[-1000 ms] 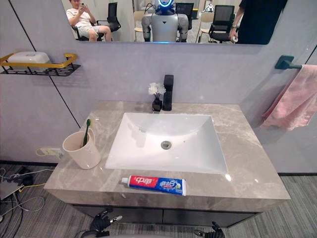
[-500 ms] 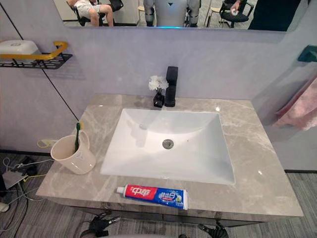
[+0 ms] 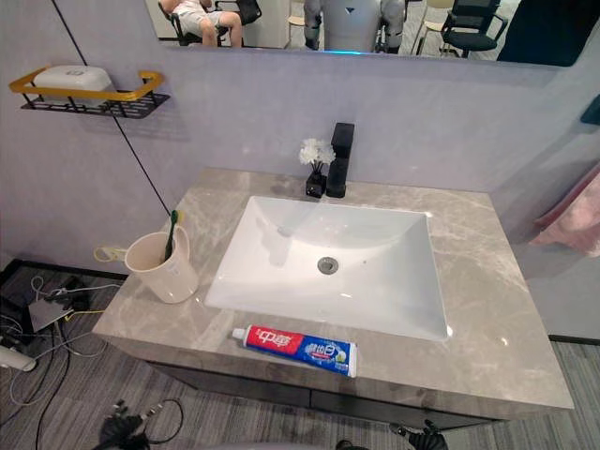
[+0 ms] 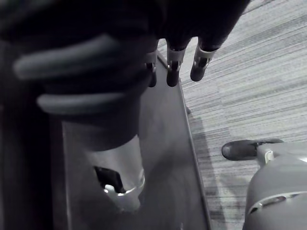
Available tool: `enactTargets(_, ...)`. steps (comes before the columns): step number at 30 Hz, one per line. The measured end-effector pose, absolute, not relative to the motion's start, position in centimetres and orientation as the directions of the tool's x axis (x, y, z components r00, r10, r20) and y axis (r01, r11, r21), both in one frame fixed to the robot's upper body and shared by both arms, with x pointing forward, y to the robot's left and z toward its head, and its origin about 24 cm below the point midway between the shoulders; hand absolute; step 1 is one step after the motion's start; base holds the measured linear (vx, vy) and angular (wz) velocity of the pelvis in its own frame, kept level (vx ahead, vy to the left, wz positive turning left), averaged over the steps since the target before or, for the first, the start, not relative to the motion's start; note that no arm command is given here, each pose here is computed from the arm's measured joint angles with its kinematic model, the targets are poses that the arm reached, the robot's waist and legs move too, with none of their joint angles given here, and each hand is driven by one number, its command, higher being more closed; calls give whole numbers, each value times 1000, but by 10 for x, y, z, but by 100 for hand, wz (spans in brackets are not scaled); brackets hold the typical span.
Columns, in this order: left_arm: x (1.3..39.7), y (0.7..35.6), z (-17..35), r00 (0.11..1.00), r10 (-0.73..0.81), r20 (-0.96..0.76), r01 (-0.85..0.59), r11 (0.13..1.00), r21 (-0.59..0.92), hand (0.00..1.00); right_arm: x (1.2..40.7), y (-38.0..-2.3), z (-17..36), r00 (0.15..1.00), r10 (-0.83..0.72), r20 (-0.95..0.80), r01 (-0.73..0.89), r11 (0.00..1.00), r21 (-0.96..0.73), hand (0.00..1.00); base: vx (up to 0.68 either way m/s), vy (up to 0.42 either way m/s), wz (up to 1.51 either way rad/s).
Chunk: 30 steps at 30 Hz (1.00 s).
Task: Organize washtable
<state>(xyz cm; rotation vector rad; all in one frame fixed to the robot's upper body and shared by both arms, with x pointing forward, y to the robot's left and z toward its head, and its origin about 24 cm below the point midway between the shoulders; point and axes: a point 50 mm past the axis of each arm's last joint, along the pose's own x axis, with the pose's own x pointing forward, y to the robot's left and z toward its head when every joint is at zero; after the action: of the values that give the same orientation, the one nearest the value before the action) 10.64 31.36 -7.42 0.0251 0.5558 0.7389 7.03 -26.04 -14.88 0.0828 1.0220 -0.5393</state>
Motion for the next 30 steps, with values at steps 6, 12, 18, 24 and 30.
enactTargets(6,139,329,5,711,695,-111,-676,718,167,0,53,-264,-150,363,-396,-843,477,857,-197,0,37,1,15)
enactTargets(12,158,312,80,746,622,239,-665,721,195,0,43,-264,-152,342,-390,-855,492,849,-191,0,-18,10,19)
enactTargets(18,161,264,153,703,417,575,-600,782,166,0,38,-259,-154,343,-362,-867,484,859,-167,0,-67,11,13)
enactTargets(24,155,219,190,654,189,732,-433,888,157,0,42,-256,-154,362,-334,-870,454,879,-149,0,-75,16,6)
enactTargets(30,154,178,207,618,-69,783,-193,953,236,0,49,-247,-156,384,-294,-875,396,909,-131,0,-39,19,-4)
